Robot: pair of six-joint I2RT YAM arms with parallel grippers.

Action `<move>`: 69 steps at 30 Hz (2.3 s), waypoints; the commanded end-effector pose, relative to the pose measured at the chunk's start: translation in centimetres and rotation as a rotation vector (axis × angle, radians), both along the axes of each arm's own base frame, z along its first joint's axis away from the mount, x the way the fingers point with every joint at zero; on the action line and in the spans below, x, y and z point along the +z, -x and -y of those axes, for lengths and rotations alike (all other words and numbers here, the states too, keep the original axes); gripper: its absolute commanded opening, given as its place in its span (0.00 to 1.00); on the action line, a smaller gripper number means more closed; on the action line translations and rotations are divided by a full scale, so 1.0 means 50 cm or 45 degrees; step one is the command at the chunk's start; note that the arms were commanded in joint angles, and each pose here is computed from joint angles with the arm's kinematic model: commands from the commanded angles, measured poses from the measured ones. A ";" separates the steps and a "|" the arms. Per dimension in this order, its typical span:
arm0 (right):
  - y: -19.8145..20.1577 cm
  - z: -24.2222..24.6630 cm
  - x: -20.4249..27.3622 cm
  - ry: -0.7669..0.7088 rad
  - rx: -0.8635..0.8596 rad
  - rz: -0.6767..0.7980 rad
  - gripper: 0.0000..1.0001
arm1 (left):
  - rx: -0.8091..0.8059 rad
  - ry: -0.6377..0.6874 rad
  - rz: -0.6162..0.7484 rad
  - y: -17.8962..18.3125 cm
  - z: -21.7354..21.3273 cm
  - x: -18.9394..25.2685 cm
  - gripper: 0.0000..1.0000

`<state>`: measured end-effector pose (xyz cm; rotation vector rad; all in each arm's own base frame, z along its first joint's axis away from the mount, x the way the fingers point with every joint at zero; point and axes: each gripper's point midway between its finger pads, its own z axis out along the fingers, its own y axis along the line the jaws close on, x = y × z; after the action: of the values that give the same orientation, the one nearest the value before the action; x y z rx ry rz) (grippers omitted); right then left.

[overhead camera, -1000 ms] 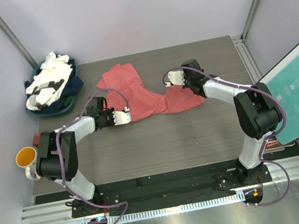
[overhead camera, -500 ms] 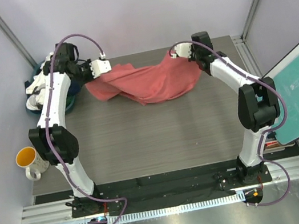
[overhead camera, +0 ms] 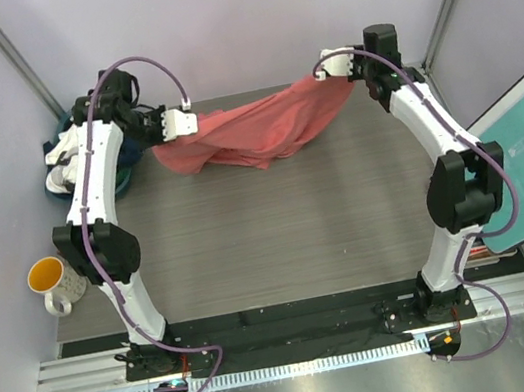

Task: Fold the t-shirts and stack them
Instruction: Flatten out the tshirt

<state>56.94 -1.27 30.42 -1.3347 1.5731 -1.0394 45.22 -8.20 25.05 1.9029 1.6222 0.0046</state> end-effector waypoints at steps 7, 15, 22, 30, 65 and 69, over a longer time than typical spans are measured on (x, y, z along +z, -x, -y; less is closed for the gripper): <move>0.216 -0.031 -0.078 -0.045 0.178 -0.336 0.01 | -0.131 0.164 -0.540 0.296 0.063 -0.029 0.00; 0.292 -0.074 -0.203 -0.090 0.202 -0.562 0.01 | -0.281 0.018 -0.816 0.364 0.082 -0.164 0.00; 0.341 -0.075 -0.298 -0.074 0.209 -0.750 0.01 | -0.435 -0.271 -1.088 0.435 0.057 -0.289 0.00; 0.348 -0.067 -0.345 -0.026 0.177 -0.856 0.01 | -0.390 -0.556 -1.305 0.415 0.025 -0.397 0.00; 0.324 -0.077 -0.368 -0.033 0.107 -0.841 0.01 | 0.113 -0.090 0.078 0.275 0.018 -0.375 1.00; 0.319 -0.084 -0.367 -0.037 0.112 -0.840 0.01 | 0.127 -0.072 0.099 0.260 0.025 -0.400 1.00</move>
<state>39.70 2.46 10.62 -1.8685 1.9809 -0.4951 27.89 -8.13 3.30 1.9359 1.8209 0.0346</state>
